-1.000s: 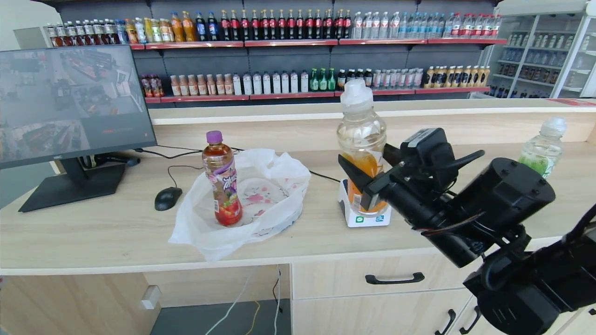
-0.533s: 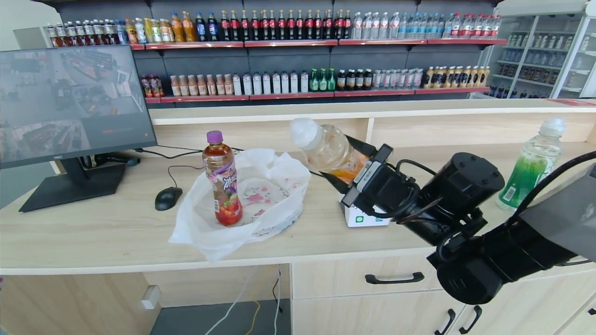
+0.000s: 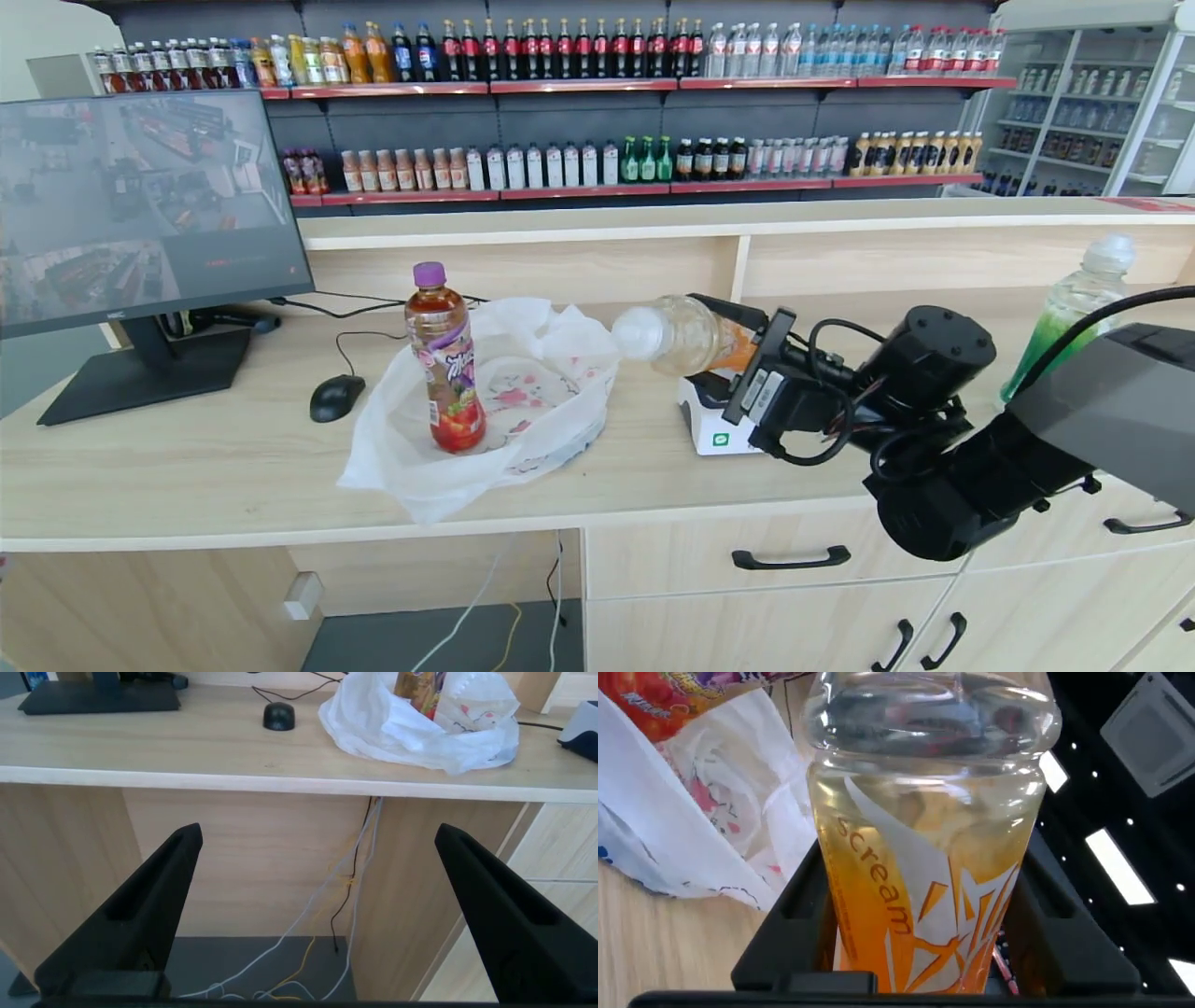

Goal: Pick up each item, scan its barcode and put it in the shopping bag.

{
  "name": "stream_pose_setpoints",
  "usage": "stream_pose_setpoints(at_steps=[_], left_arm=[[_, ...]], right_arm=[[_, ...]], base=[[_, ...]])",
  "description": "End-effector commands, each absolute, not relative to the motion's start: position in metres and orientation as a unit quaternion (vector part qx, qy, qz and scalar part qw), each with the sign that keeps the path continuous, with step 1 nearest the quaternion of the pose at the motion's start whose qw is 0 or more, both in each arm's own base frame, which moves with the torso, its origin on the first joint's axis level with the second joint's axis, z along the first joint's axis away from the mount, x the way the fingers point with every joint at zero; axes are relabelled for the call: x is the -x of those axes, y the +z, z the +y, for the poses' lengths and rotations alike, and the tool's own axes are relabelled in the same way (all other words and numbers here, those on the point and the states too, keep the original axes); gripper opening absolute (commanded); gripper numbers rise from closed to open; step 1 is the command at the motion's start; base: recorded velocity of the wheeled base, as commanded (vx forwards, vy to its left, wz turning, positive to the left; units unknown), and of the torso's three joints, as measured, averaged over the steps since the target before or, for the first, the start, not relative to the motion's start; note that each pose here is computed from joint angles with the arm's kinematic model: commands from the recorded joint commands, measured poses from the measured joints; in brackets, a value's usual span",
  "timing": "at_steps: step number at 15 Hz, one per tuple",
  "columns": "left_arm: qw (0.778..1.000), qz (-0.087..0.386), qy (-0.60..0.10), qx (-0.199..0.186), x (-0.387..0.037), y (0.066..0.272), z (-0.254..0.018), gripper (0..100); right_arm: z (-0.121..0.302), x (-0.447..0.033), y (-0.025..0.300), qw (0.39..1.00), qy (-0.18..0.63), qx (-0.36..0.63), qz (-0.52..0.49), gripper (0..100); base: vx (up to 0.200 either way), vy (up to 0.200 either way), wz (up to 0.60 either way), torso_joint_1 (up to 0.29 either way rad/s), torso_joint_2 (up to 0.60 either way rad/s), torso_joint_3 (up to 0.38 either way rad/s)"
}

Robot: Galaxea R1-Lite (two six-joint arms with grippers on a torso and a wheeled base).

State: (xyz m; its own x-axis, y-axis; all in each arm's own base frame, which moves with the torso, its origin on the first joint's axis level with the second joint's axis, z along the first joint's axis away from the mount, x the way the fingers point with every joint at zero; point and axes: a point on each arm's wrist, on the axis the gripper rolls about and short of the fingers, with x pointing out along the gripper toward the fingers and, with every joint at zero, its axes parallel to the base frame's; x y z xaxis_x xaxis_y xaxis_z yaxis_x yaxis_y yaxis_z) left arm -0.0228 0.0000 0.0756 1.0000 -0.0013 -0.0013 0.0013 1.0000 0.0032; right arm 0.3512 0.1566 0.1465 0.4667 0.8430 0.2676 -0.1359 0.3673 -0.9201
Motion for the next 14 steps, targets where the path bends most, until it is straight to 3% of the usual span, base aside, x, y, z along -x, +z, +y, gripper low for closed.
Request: stream_pose_setpoints(at_steps=[1, 14], left_arm=[[1.000, 0.001, -0.001, -0.002, 0.023, 0.075, 0.000, 100], [1.000, 0.000, 0.000, -0.002, 0.023, 0.076, 0.000, 100]], right_arm=[[0.154, -0.355, 0.140, 0.728, 0.338, 0.455, -0.386, 0], [0.159, -0.352, 0.119, 0.707, 0.366, 0.470, -0.381, 0]], base=[[0.000, 0.000, 0.00, 0.000, 0.00, 0.000], [0.000, 0.000, 0.00, 0.000, 0.00, 0.000]])
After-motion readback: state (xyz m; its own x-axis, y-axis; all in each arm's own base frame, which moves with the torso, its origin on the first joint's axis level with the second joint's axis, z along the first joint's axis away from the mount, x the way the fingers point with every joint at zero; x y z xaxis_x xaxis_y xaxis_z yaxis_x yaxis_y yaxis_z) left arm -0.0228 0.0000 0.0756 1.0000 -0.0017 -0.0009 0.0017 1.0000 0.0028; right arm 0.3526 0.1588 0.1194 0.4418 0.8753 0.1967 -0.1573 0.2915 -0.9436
